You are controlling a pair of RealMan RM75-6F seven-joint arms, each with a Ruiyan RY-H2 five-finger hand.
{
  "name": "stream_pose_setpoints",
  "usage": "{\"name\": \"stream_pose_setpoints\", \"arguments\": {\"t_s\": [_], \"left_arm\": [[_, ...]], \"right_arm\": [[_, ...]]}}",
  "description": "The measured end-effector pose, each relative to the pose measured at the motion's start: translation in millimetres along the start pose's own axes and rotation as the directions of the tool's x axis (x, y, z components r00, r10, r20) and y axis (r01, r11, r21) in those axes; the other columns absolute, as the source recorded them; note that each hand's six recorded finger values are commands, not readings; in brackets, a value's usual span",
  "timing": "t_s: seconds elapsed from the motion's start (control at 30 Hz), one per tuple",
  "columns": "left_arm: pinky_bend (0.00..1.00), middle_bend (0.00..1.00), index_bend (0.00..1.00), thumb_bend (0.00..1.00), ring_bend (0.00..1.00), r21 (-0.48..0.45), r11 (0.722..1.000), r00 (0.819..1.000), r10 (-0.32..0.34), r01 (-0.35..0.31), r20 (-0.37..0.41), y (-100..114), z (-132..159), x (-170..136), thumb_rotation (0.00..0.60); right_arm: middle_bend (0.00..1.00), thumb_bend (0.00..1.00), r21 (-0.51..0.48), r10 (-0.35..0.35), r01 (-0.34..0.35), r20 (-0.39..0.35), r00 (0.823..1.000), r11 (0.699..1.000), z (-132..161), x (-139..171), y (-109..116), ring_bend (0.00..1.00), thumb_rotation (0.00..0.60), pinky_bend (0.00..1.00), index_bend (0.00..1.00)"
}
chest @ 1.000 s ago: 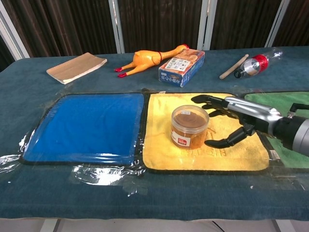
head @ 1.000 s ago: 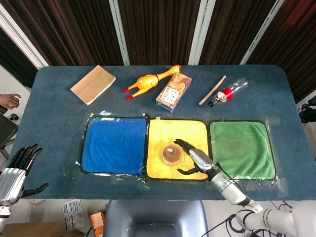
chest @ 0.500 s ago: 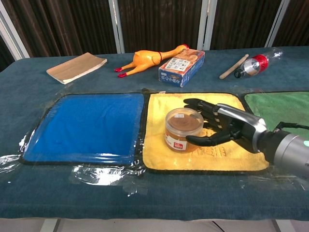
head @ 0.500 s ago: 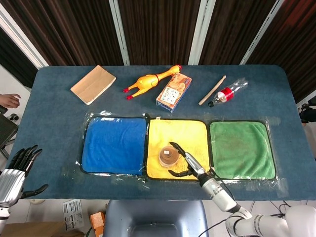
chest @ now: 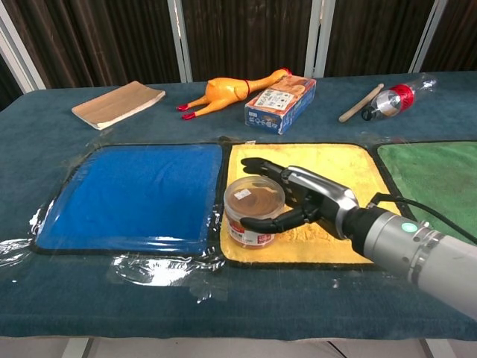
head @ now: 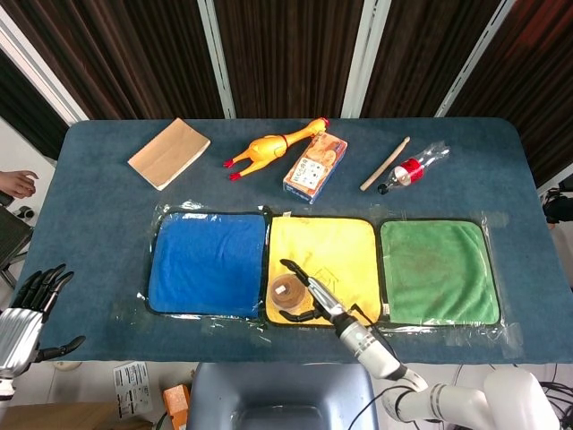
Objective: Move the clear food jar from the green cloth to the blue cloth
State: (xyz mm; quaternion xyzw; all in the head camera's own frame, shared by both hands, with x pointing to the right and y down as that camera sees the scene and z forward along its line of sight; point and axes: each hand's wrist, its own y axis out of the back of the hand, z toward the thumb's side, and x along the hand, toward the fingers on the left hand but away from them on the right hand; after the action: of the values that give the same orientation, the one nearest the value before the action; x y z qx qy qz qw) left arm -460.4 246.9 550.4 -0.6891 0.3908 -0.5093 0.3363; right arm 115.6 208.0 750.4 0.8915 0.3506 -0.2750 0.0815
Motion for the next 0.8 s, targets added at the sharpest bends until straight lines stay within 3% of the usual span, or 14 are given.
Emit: {"name": "stream_pose_setpoints", "arguments": {"t_s": [0.2,0.37,0.8], "left_arm": [[0.03,0.0,0.03,0.0,0.0,-0.007,1.0,1.0,0.018,-0.018,-0.002,5,-1,-3,0.6],[0.03,0.0,0.03,0.0,0.0,-0.009,1.0,1.0,0.021,-0.021,-0.001,7,-2,-5,0.6],[0.03,0.0,0.03,0.0,0.0,-0.014,1.0,1.0,0.025,-0.025,0.002,8,-3,-6,0.6]], "right_arm": [[0.0,0.2,0.109,0.019,-0.016,-0.03,0.999,0.994,3,-21,-16,0.0,0.6,0.12,0.0],[0.0,0.2,0.19,0.002,0.01,-0.064,0.998,0.982,6,-35,-22,0.0,0.6,0.11,0.0],[0.0,0.2,0.279,-0.047,0.079,-0.118,0.992,0.957,35,-84,-18,0.0,0.6,0.1,0.0]]}}
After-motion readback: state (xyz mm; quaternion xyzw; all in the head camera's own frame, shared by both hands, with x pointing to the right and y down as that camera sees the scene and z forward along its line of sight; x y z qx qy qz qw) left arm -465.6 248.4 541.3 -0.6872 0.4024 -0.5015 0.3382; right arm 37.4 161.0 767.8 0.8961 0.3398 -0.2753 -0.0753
